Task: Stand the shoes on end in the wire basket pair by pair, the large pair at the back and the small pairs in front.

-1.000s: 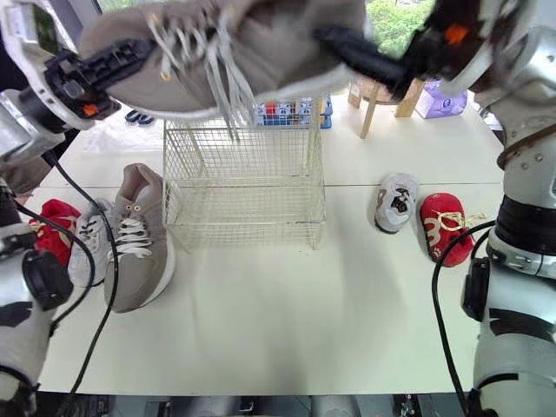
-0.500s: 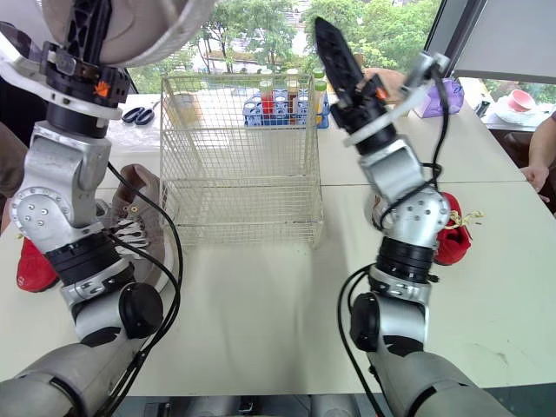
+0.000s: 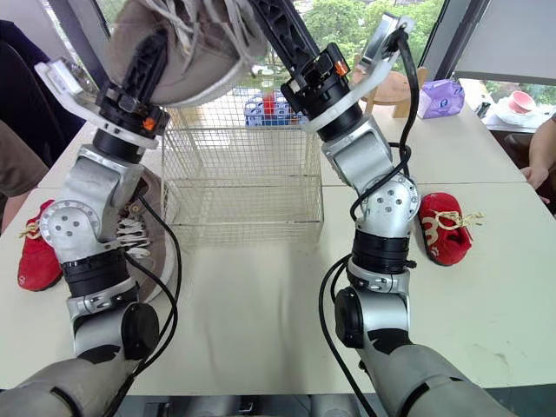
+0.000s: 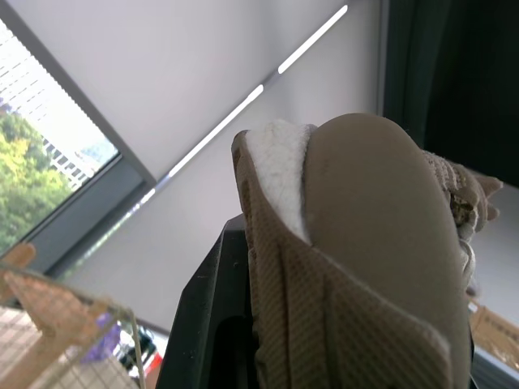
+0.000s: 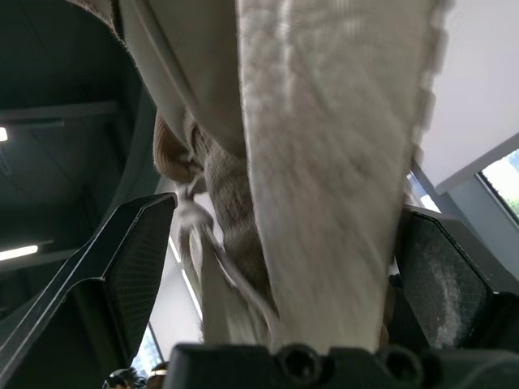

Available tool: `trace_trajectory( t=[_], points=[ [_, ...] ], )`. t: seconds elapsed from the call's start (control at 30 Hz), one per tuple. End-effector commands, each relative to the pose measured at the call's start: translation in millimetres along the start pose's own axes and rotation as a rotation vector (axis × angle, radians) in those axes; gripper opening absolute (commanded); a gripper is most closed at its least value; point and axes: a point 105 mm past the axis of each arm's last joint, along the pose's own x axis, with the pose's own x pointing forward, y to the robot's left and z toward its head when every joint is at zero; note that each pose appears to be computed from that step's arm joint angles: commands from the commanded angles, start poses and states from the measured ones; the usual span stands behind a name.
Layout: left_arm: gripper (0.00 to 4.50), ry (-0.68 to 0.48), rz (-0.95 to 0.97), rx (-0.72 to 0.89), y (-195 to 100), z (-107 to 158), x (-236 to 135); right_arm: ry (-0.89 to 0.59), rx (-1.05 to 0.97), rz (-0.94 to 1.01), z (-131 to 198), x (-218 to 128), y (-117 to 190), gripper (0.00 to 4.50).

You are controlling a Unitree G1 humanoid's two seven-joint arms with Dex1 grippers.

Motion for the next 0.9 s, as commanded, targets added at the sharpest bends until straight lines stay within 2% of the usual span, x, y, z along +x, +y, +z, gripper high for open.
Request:
trace_trajectory(
  t=[0.03,0.13,0.17,0.23,0.3,0.37,0.53,0.6,0.63,0.7,0.8,0.9],
  points=[
    [0.66,0.005,-0.046,0.047,-14.6,-0.8,2.0,-0.016,-0.035,0.104,6.7,12.8,25.0,4.41],
    [0.66,0.01,-0.035,0.051,-12.4,-3.1,0.2,-0.009,-0.037,0.11,4.5,13.8,25.5,4.41],
    [0.66,0.012,-0.03,0.057,-12.1,-3.5,-0.3,-0.002,-0.039,0.106,2.3,13.8,24.5,4.18],
    [0.66,0.016,-0.02,0.071,-11.5,-3.7,-1.4,0.005,-0.04,0.101,-0.6,13.7,23.1,3.61],
    [0.66,0.018,-0.015,0.081,-12.4,-2.8,-2.6,0.01,-0.04,0.102,-1.9,13.3,23.1,2.54],
    [0.66,0.02,-0.013,0.087,-13.6,-2.0,-3.9,0.015,-0.041,0.105,-2.7,12.8,23.5,1.82],
    [0.66,0.032,0.006,0.112,-15.1,-0.5,-8.9,0.019,-0.04,0.102,-3.5,12.5,22.5,1.67],
    [1.72,0.046,0.03,0.137,-13.7,-0.9,-10.9,-0.005,-0.078,0.095,-0.5,12.4,22.1,1.67],
    [2.07,0.054,0.035,0.145,-13.5,-1.5,-11.7,-0.024,-0.092,0.096,1.5,12.2,22.7,1.67],
    [3.07,0.079,0.028,0.163,-19.1,-3.4,-14.9,-0.117,-0.15,0.028,12.4,10.4,17.1,1.67],
    [4.43,0.104,0.072,0.211,-20.3,-0.6,-21.3,-0.035,-0.134,0.122,10.4,14.0,26.1,1.67],
    [4.43,0.161,0.131,0.278,-19.9,-0.2,-30.7,-0.086,-0.115,0.151,40.5,23.5,26.5,1.67]
  ],
)
